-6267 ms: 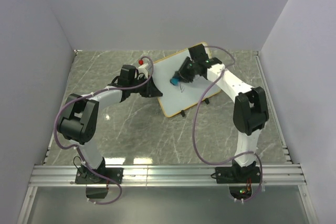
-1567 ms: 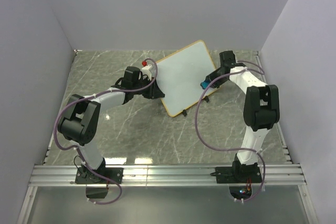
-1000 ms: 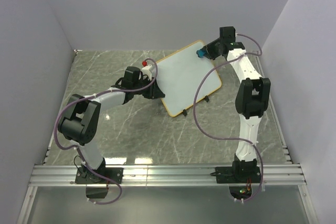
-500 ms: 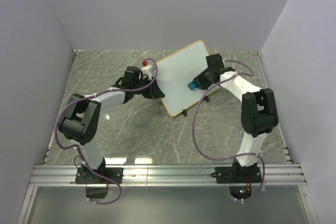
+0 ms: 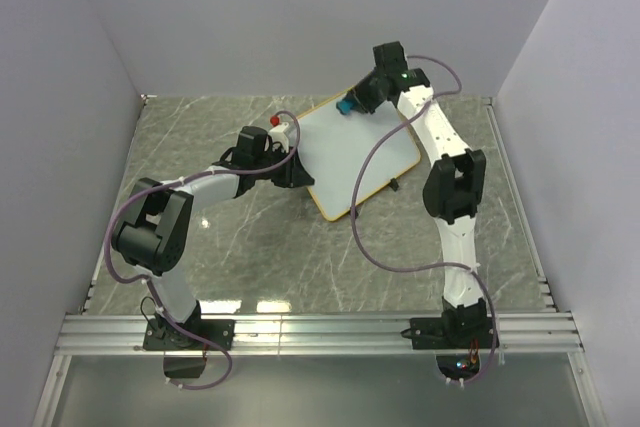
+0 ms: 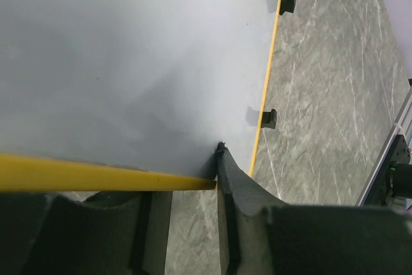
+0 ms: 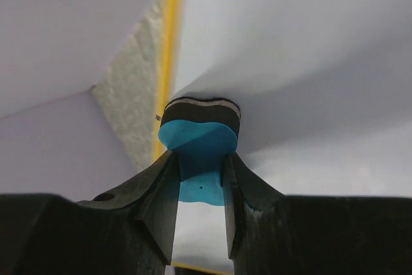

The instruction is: Erase the whiteboard

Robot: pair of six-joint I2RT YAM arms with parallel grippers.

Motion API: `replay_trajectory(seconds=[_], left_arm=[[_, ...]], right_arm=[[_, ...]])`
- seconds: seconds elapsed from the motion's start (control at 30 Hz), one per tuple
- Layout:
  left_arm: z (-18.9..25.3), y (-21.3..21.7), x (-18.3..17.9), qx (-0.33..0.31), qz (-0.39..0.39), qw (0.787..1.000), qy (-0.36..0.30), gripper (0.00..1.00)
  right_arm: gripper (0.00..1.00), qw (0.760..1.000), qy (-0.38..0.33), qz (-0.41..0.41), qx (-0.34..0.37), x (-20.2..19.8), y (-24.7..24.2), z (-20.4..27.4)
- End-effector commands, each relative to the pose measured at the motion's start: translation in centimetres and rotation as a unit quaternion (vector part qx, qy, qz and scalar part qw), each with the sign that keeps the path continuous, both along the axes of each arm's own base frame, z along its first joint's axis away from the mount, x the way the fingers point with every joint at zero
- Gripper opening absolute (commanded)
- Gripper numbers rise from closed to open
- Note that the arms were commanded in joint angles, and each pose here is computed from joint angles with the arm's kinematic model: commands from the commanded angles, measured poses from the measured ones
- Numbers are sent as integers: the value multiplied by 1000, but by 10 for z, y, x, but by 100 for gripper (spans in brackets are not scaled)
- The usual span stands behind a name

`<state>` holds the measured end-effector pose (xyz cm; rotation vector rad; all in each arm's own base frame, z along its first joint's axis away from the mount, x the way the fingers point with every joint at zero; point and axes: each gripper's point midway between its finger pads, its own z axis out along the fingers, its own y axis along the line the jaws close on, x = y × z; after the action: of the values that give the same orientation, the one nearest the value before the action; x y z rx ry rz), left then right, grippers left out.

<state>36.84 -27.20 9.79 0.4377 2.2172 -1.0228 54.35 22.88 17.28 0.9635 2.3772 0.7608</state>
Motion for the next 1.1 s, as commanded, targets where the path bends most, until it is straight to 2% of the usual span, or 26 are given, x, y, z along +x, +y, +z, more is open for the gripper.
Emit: replay_trajectory(seconds=[0.0, 0.13, 0.27, 0.63, 0.77, 1.07], left_arm=[[-57, 14, -25, 120, -55, 991, -14, 0], [-54, 14, -25, 122, -53, 991, -19, 0], [-53, 14, -24, 122, -54, 991, -20, 0], [-51, 10, -24, 116, -55, 991, -21, 0], [-52, 9, -25, 115, -57, 992, -19, 0], [-50, 8, -25, 116, -59, 991, -24, 0]], right_arm=[[0, 1000, -7, -4, -2, 28, 24, -34], [0, 1000, 19, -5, -16, 7, 16, -59], [0, 997, 40, 6, -60, -25, -5, -78], [0, 986, 106, 29, -122, -141, -61, -132], [0, 985, 112, 54, -118, -165, -45, -141], [0, 985, 85, 116, -97, -153, 50, -118]])
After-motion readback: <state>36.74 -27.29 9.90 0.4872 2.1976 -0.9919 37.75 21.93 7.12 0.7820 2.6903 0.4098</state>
